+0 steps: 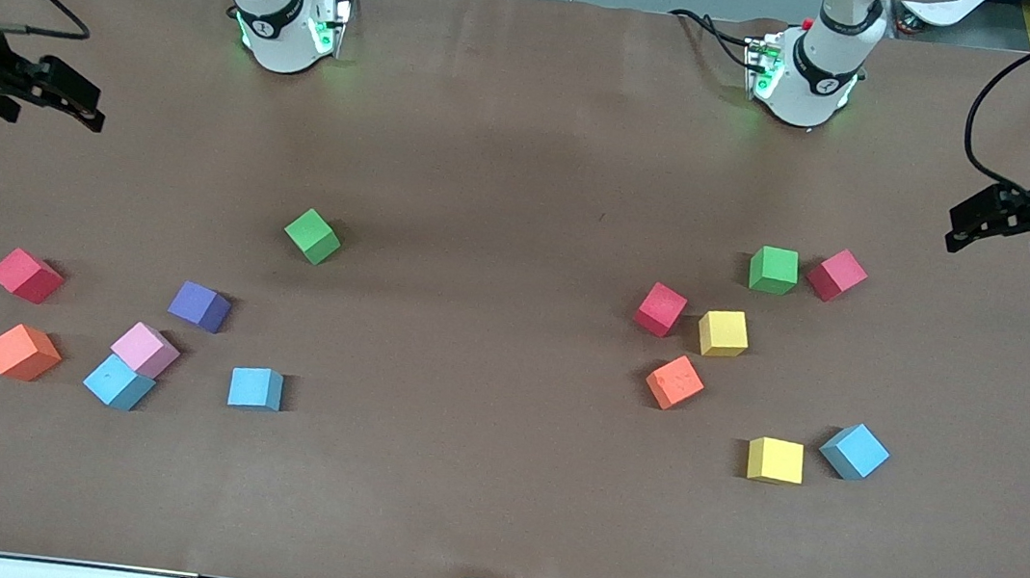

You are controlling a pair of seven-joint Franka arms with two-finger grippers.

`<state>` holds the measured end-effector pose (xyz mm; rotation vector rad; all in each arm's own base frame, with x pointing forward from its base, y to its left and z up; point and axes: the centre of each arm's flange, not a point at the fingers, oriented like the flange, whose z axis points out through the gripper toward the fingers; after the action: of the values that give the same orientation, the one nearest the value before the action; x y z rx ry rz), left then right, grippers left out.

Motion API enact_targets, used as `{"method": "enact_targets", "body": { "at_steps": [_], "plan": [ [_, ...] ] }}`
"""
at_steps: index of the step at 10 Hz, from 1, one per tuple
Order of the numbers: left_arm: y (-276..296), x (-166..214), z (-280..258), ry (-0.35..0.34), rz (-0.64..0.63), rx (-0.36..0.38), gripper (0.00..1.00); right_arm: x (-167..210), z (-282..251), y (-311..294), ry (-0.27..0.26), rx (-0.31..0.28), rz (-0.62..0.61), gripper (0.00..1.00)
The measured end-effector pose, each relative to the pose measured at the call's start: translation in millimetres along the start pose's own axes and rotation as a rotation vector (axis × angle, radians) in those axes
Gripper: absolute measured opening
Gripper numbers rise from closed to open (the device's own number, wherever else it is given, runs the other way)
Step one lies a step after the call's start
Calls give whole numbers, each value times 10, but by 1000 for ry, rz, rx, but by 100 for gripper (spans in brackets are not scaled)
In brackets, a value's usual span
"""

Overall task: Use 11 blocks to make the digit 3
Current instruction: 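Reach the right gripper to the green block while the left gripper reaches the pink block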

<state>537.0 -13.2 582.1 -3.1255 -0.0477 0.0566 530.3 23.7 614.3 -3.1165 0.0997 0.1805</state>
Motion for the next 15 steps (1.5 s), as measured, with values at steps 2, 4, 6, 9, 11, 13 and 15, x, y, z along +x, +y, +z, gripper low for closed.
{"method": "enact_targets", "body": {
  "at_steps": [2, 4, 6, 9, 11, 13, 15],
  "plan": [
    [-151, -16, 554, -103, -28, 3, 100, 108, 491, -46, -37, 19, 113, 100],
    [-345, -86, 1115, -136, -90, 2, 100, 146, 1121, -233, -86, 54, 235, 100],
    [-491, -213, 1718, -137, -177, 2, 100, 72, 1800, -341, -132, 77, 289, 100],
    [-506, -484, 2553, -119, -363, 9, 100, -93, 2590, -567, -70, 86, 435, 100],
    [-481, -620, 3034, -102, -456, 10, 100, -273, 2875, -995, -12, 92, 520, 100],
    [-469, -733, 3453, -88, -518, 8, 100, -533, 3299, -1345, 20, 88, 554, 100],
    [-463, -776, 3679, -98, -538, 11, 100, -598, 3618, -1338, -7, 59, 564, 100]
  ]
}}
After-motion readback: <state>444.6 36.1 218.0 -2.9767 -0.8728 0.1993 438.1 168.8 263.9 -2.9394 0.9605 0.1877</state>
